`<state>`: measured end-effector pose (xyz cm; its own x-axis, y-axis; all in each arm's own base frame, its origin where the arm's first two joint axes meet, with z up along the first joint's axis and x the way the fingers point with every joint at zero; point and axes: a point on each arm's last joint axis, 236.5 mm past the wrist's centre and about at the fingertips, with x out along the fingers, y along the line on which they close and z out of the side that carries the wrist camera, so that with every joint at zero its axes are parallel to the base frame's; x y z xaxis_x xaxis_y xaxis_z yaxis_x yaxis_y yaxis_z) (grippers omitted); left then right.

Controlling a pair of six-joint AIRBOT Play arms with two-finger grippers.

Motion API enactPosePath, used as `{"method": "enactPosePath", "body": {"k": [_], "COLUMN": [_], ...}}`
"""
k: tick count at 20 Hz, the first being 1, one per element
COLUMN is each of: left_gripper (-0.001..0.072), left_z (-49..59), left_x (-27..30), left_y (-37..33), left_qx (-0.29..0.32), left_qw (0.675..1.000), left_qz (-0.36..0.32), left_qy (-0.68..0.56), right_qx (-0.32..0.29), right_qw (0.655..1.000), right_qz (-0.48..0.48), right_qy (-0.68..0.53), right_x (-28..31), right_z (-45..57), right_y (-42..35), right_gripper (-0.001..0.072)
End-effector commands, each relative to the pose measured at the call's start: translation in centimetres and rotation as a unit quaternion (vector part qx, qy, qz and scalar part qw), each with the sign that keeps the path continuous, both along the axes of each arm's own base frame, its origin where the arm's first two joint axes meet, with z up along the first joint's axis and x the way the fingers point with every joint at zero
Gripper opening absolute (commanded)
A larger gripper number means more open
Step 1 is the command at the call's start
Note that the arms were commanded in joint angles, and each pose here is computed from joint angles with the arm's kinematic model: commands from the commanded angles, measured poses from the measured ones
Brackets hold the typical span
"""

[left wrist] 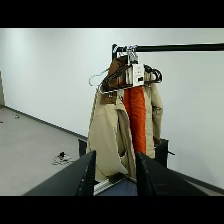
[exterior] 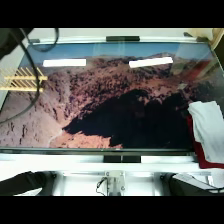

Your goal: Fold the shirts.

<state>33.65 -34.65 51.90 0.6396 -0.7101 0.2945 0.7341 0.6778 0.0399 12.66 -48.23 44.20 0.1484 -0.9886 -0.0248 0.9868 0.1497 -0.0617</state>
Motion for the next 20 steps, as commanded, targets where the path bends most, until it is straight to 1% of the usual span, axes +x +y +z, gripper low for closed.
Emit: {"method": "enactPosePath", "body": {"k": [1,5,8,17,20], "left_gripper": [0.0336,0.0335,0.0335,0.0335,0.0334], "left_z": [0.0,-1.4,-1.7,-1.1,-1.5], "left_x": [0.0,0.1,-0.1,-1.0,-1.2], "left_y": [0.0,-0.4,-0.6,-0.6,-0.5], "left_qx": [0.0,0.023,0.027,0.023,0.034], "left_qw": [1.0,0.999,0.999,0.999,0.999], "left_qz": [0.0,-0.005,-0.008,-0.014,-0.017], "left_qy": [0.001,0.022,0.025,0.021,0.029], "right_qx": [-0.024,-0.033,-0.052,-0.042,-0.026], "right_qw": [1.0,0.999,0.998,0.998,0.998], "right_qz": [-0.004,-0.003,-0.002,-0.041,-0.048], "right_qy": [-0.006,-0.015,-0.019,-0.039,-0.039], "right_x": [-0.6,-0.2,0.0,-3.7,-4.2], "right_z": [0.8,0.6,1.2,-0.4,-1.7], "right_y": [-0.9,-1.8,-2.2,-5.4,-6.3], "right_gripper": [0.0087,0.0087,0.0087,0.0087,0.0086]}}
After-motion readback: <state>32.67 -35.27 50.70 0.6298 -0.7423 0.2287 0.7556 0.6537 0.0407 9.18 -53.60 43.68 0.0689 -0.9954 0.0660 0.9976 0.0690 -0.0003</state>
